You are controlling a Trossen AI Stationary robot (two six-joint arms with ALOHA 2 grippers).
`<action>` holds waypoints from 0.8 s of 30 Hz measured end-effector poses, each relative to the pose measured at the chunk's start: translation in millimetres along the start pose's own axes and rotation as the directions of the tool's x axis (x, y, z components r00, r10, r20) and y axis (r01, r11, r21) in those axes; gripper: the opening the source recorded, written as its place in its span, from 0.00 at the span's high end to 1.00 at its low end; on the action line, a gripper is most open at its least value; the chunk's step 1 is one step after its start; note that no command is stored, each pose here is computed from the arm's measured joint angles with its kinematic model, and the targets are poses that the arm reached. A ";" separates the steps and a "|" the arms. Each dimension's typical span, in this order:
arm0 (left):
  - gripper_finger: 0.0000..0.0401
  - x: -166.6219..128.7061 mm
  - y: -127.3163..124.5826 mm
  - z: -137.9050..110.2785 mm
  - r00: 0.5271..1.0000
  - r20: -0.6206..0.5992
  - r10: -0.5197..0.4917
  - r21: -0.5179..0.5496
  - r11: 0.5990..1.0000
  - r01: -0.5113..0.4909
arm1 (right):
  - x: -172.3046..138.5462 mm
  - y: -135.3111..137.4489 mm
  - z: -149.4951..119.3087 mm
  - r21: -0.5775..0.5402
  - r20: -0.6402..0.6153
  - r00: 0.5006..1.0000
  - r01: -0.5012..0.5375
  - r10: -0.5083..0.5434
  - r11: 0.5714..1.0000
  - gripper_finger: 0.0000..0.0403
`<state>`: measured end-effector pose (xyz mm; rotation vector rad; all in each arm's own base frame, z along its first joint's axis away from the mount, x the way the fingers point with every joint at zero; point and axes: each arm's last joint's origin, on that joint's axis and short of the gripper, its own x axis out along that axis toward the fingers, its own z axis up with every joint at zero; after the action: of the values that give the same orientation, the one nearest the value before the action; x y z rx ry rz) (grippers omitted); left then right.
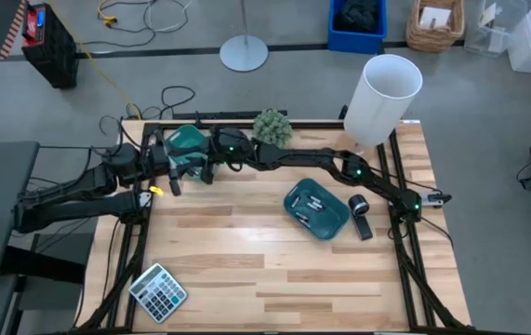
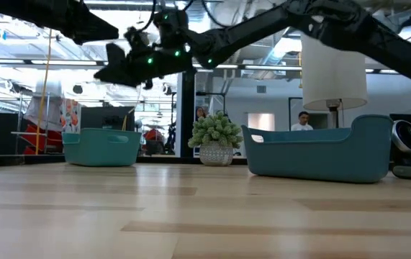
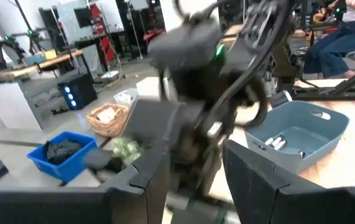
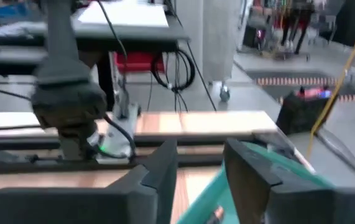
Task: Sort batteries
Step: Return to Home Position
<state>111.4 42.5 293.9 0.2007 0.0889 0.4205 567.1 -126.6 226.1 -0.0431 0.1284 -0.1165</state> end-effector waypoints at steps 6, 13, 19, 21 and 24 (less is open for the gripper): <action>0.65 -6.6 -0.8 -6.2 1.000 0.015 0.003 -0.021 1.000 -0.002 | -29.3 3.8 14.3 -0.048 0.041 0.999 0.001 0.001 0.999 0.77; 0.65 -14.8 -0.8 -9.4 0.998 0.060 0.013 -0.032 0.999 -0.011 | -104.0 0.9 -2.2 -0.049 0.145 0.989 0.039 -0.032 0.998 0.91; 0.65 -9.2 -2.4 -11.6 0.999 0.038 -0.015 -0.039 0.999 0.017 | -183.4 10.2 -29.6 -0.045 0.179 0.983 0.049 -0.040 0.998 0.99; 0.65 -4.2 -3.3 -13.2 1.000 0.017 -0.024 -0.047 0.999 0.025 | -210.0 15.0 -35.6 -0.046 0.187 0.982 0.047 -0.038 0.998 0.99; 0.65 4.5 -4.7 -16.5 0.999 -0.021 -0.032 -0.055 0.998 0.031 | -250.2 23.1 -42.5 -0.049 0.222 0.974 0.045 -0.033 0.998 0.99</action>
<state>115.3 43.1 276.6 0.1403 0.1022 0.3934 317.7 -75.4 214.1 -0.1122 -0.0921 -0.1462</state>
